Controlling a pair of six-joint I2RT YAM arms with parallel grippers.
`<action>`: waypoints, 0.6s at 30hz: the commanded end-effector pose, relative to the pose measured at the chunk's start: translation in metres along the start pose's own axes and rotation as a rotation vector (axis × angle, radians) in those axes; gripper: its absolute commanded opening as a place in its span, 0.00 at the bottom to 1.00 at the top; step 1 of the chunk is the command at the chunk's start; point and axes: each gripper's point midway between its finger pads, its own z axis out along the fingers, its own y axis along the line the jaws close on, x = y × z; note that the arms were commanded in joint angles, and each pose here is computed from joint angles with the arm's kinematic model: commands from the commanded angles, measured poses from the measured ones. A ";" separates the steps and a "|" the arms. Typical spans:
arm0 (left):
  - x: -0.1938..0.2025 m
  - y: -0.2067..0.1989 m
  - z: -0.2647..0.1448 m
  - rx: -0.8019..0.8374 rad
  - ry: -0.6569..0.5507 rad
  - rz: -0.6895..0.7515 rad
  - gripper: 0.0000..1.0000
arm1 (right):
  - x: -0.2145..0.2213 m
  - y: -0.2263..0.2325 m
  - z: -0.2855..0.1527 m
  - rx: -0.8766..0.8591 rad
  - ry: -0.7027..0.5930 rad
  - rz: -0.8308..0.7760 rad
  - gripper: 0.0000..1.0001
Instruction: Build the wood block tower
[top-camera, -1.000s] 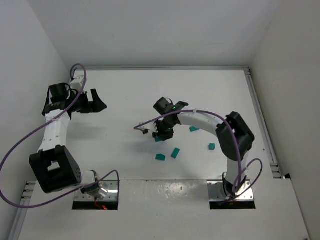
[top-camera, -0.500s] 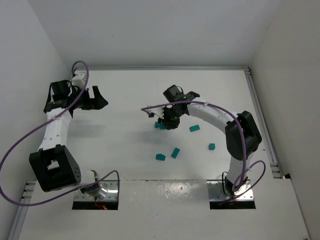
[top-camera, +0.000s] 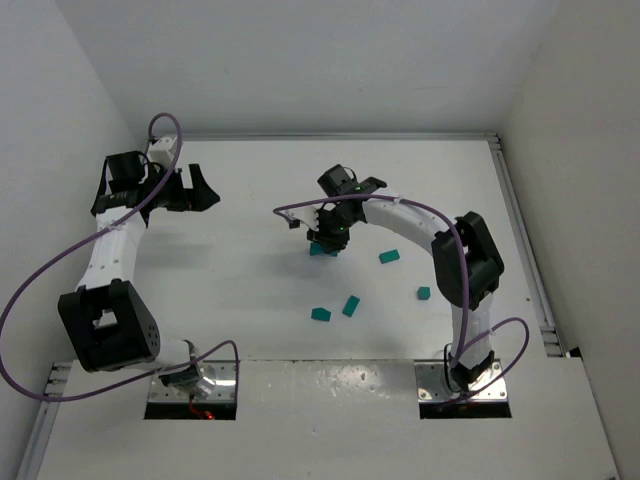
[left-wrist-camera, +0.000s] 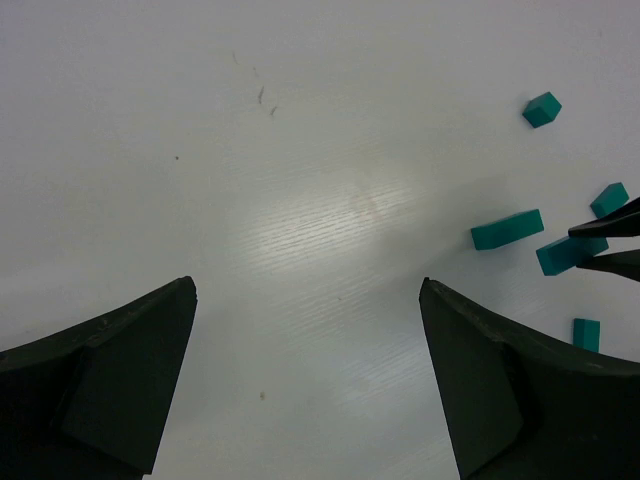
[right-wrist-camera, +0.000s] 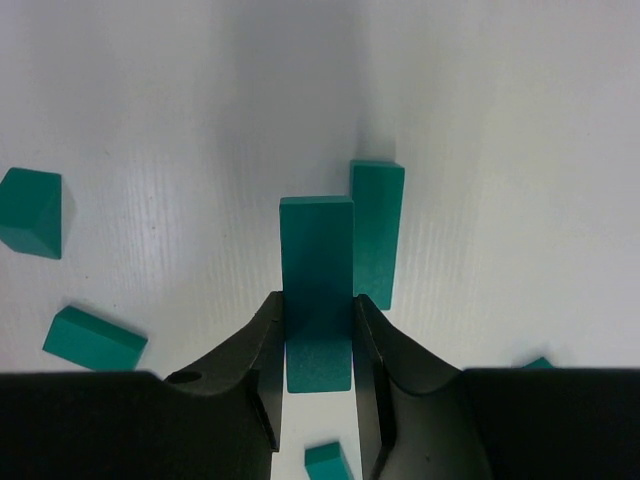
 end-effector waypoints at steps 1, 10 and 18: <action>-0.024 -0.006 0.001 0.021 -0.052 0.031 1.00 | -0.018 -0.012 -0.003 0.005 -0.053 -0.032 0.06; -0.028 -0.005 0.000 0.010 -0.059 0.028 1.00 | -0.019 -0.020 0.004 -0.014 -0.064 -0.035 0.06; -0.027 -0.002 0.006 0.020 -0.051 0.021 1.00 | -0.017 -0.030 0.012 -0.020 -0.055 -0.035 0.07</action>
